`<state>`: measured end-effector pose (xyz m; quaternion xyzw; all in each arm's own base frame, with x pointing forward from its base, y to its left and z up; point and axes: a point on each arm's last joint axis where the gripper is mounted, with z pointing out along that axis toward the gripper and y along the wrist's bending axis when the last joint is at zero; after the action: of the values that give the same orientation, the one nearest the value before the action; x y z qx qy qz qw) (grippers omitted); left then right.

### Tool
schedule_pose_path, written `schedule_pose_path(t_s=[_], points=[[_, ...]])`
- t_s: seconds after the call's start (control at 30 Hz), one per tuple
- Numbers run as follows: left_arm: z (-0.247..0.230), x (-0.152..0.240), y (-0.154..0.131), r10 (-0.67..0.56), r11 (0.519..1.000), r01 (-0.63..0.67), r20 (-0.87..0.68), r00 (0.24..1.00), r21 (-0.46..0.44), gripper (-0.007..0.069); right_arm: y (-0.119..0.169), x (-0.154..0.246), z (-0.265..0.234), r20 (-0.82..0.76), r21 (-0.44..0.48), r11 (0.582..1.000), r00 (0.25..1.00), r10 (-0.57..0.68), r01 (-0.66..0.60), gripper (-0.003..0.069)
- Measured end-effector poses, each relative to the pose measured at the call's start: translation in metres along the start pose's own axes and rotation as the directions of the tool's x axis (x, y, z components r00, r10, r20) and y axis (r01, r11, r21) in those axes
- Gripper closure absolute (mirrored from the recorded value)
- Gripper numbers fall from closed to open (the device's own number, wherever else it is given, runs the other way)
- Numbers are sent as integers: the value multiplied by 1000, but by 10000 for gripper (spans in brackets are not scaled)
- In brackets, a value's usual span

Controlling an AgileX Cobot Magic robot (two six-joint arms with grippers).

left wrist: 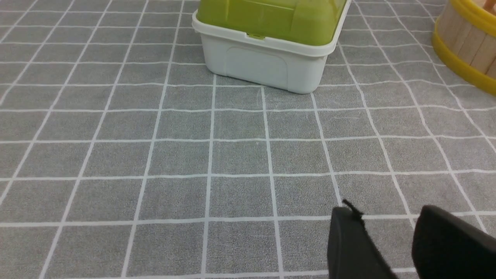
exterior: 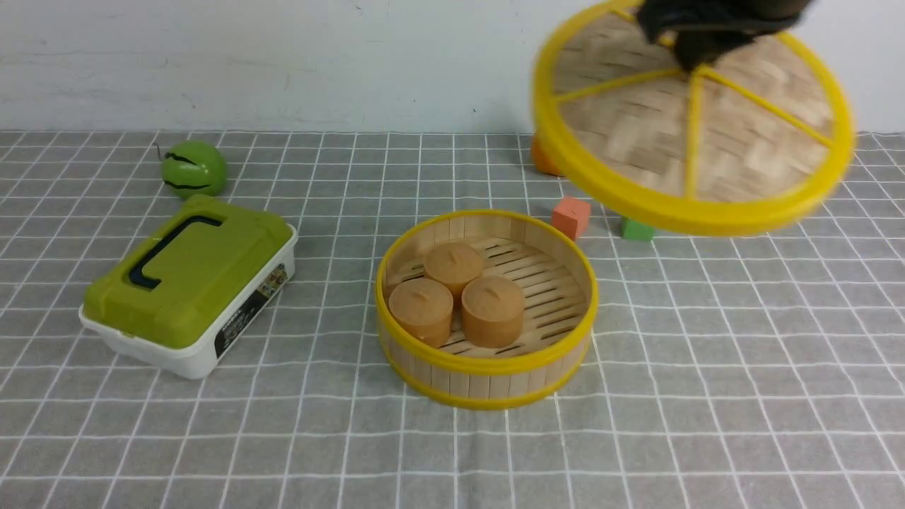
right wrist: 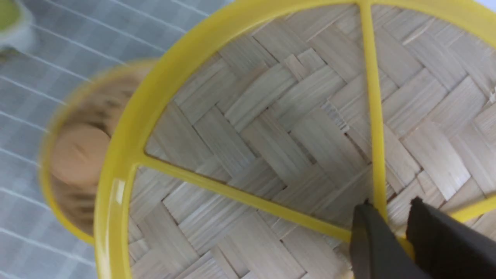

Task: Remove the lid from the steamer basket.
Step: Use the right arm to place the steamer lid on the table

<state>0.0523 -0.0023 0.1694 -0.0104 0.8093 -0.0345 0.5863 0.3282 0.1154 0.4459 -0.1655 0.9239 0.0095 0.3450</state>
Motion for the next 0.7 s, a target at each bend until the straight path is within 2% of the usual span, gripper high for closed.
schedule_pose_path(t_s=[0.13,0.27,0.3,0.7], points=[[0,0,0,0,1000,0,0,1000,0,386,-37,56,7,-139,51,996,987,82,-75,578],[0,0,0,0,1000,0,0,1000,0,386,-50,81,34,-169,46,989,975,144,-138,578],[0,0,0,0,1000,0,0,1000,0,386,-54,91,56,-179,44,984,968,176,-171,578],[0,0,0,0,1000,0,0,1000,0,386,-63,105,177,-177,41,979,963,204,-199,578]])
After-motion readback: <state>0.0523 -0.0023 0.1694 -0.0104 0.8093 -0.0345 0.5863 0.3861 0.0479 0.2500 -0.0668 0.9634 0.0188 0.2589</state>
